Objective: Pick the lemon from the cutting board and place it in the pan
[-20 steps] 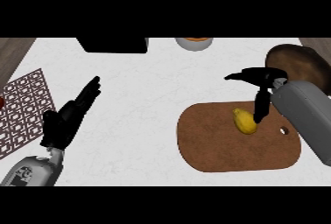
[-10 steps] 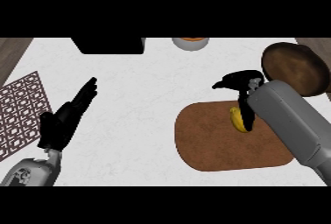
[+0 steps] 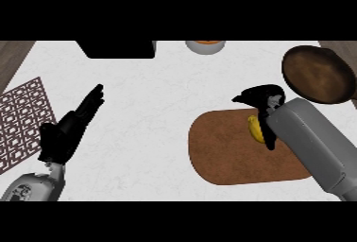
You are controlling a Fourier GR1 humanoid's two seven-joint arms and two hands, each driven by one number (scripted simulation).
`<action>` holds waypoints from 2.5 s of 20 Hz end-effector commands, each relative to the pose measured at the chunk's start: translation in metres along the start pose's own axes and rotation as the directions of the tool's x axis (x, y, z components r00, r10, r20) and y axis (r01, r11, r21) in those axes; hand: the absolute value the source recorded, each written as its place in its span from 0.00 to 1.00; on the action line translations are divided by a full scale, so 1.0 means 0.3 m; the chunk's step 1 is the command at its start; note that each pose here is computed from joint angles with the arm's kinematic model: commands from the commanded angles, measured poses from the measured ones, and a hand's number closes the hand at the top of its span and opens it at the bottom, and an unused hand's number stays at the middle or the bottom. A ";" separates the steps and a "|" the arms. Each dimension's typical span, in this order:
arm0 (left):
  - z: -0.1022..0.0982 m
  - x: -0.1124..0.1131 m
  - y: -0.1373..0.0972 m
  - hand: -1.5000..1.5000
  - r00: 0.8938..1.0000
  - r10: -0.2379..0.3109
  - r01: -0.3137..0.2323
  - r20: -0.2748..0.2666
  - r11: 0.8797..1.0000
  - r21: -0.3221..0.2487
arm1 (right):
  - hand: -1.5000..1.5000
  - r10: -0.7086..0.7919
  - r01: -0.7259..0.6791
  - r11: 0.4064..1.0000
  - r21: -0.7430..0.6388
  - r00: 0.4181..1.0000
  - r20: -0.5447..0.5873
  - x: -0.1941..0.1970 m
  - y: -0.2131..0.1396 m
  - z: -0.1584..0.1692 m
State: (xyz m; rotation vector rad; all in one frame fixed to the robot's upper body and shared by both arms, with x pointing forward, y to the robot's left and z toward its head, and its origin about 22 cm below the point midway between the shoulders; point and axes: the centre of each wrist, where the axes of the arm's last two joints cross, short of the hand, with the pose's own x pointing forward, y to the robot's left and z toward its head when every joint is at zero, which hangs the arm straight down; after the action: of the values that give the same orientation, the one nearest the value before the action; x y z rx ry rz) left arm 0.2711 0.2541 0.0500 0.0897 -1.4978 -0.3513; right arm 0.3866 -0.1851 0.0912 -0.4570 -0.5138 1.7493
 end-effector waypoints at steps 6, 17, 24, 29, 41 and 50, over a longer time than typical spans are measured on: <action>0.023 0.031 -0.029 0.50 1.000 0.012 -0.011 -0.012 1.000 0.013 | 0.00 -0.014 0.014 1.000 -0.004 0.999 -0.041 -0.046 0.115 -0.033; -0.044 -0.010 -0.024 0.50 1.000 0.001 -0.001 -0.006 1.000 0.003 | 1.00 0.057 -0.061 0.997 0.052 0.995 0.086 -0.037 0.162 -0.123; -0.009 -0.034 0.013 0.50 1.000 0.004 -0.004 -0.011 1.000 0.003 | 1.00 0.081 -0.088 0.993 0.079 0.993 0.082 -0.047 0.212 -0.133; -0.004 -0.012 -0.036 0.50 1.000 -0.002 0.002 0.008 1.000 0.013 | 1.00 0.091 -0.089 0.996 -0.029 0.990 0.104 0.008 0.181 -0.089; -0.002 0.003 -0.014 0.50 1.000 0.006 -0.006 -0.002 1.000 0.000 | 1.00 -0.608 0.353 0.492 -0.796 0.794 -0.023 0.184 -0.003 0.013; 0.012 -0.021 -0.051 0.50 1.000 -0.015 0.015 -0.010 1.000 0.009 | 1.00 -0.621 0.159 0.167 -0.973 0.784 0.021 0.308 -0.031 0.087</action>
State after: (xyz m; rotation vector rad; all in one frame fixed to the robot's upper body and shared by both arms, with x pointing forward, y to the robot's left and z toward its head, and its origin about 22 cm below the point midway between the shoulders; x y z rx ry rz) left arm 0.2707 0.2523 0.0467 0.1013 -1.4956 -0.3506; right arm 0.3607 -0.1113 0.1118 -1.3006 -1.2181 0.6654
